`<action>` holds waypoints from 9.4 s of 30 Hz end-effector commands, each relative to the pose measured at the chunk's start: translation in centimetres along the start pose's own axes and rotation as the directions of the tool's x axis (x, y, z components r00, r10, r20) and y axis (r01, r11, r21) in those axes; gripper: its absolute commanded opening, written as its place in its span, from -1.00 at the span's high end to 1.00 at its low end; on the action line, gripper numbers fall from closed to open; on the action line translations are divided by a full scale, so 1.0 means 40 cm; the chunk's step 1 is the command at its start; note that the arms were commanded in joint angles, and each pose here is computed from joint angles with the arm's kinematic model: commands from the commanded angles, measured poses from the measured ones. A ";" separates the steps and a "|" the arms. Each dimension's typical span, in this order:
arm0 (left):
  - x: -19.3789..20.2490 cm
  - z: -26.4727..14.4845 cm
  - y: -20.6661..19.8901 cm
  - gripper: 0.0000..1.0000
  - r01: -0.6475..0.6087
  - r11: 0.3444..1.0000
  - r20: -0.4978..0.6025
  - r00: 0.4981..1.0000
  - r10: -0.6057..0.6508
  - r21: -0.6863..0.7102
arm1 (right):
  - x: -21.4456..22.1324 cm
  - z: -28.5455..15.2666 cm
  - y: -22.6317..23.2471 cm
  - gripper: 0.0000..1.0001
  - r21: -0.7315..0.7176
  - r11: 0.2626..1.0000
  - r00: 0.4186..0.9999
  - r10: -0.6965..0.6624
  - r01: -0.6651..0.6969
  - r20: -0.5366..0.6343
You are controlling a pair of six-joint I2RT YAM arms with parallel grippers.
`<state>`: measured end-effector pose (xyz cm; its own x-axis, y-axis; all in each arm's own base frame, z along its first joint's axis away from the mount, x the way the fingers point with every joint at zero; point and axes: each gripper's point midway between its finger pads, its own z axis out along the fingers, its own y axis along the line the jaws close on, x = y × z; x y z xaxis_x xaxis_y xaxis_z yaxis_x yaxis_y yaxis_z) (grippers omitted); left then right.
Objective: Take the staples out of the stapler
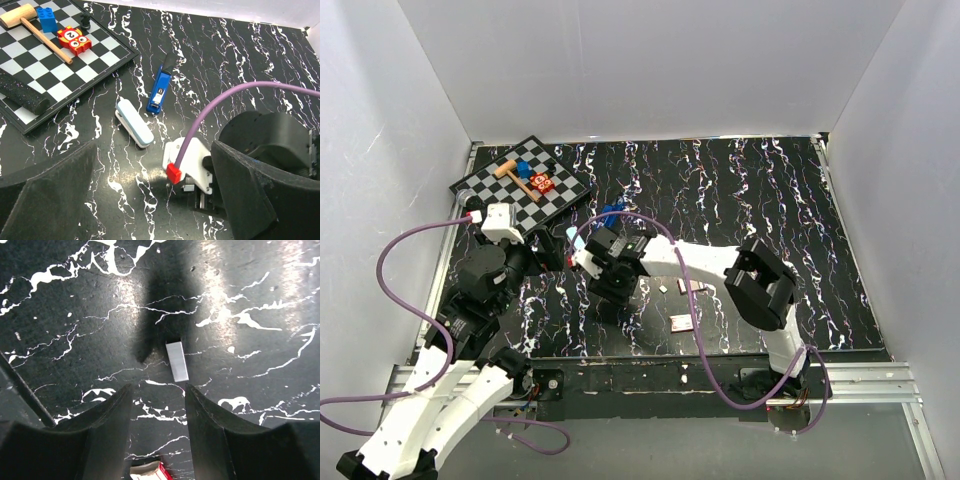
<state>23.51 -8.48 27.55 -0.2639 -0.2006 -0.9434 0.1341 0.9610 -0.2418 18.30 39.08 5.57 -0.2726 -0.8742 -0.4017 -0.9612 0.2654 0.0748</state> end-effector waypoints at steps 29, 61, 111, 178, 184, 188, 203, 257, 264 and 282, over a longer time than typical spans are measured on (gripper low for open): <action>0.008 0.013 0.002 -0.96 -0.021 1.000 -0.011 1.000 0.021 -0.007 | -0.030 0.078 -0.035 0.07 0.104 0.989 0.993 -0.096 0.102 -0.062; 0.009 0.013 0.004 -0.96 -0.022 1.000 -0.011 1.000 0.022 -0.012 | -0.054 -0.075 -0.028 0.72 0.166 0.986 0.998 -0.001 -0.009 0.059; 0.017 0.023 -0.005 -0.96 -0.028 1.000 -0.027 0.999 0.028 0.002 | 0.333 -0.145 -0.257 0.72 0.418 0.517 0.609 0.785 -0.747 0.116; 0.011 0.024 -0.008 -0.96 -0.030 1.000 -0.022 0.999 0.030 0.008 | 0.312 -0.139 -0.282 0.44 0.425 0.499 0.599 0.788 -0.756 0.140; 0.011 0.024 -0.009 -0.96 -0.028 1.000 -0.023 0.999 0.028 0.010 | 0.295 -0.171 -0.280 0.33 0.410 0.494 0.597 0.783 -0.767 0.174; 0.012 0.024 -0.009 -0.96 -0.030 0.999 -0.023 0.999 0.030 0.011 | 0.292 -0.174 -0.277 0.27 0.408 0.494 0.596 0.785 -0.768 0.171; 0.011 0.024 -0.006 -0.96 -0.027 1.000 -0.020 0.999 0.027 0.006 | 0.152 -0.196 -0.200 0.18 0.212 0.654 0.687 0.697 -0.726 0.205; 0.015 0.029 -0.005 -0.96 -0.030 1.000 -0.030 0.999 0.030 0.003 | 0.199 -0.031 -0.183 0.34 0.291 0.769 0.795 0.605 -0.569 -0.042; 0.016 0.029 -0.006 -0.96 -0.031 1.000 -0.033 0.999 0.031 0.006 | 0.213 -0.029 -0.184 0.38 0.319 0.762 0.790 0.610 -0.564 -0.058; 0.015 0.028 -0.009 -0.96 -0.028 1.000 -0.030 0.999 0.028 0.013 | 0.174 -0.108 -0.185 0.74 0.323 0.755 0.801 0.598 -0.571 0.017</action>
<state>24.11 -9.14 26.32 -0.3099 -0.1653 -0.9363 0.1463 0.9648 -0.2187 22.43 28.47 2.50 -0.8027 -0.5601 -0.2049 -0.5701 0.8215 -0.0122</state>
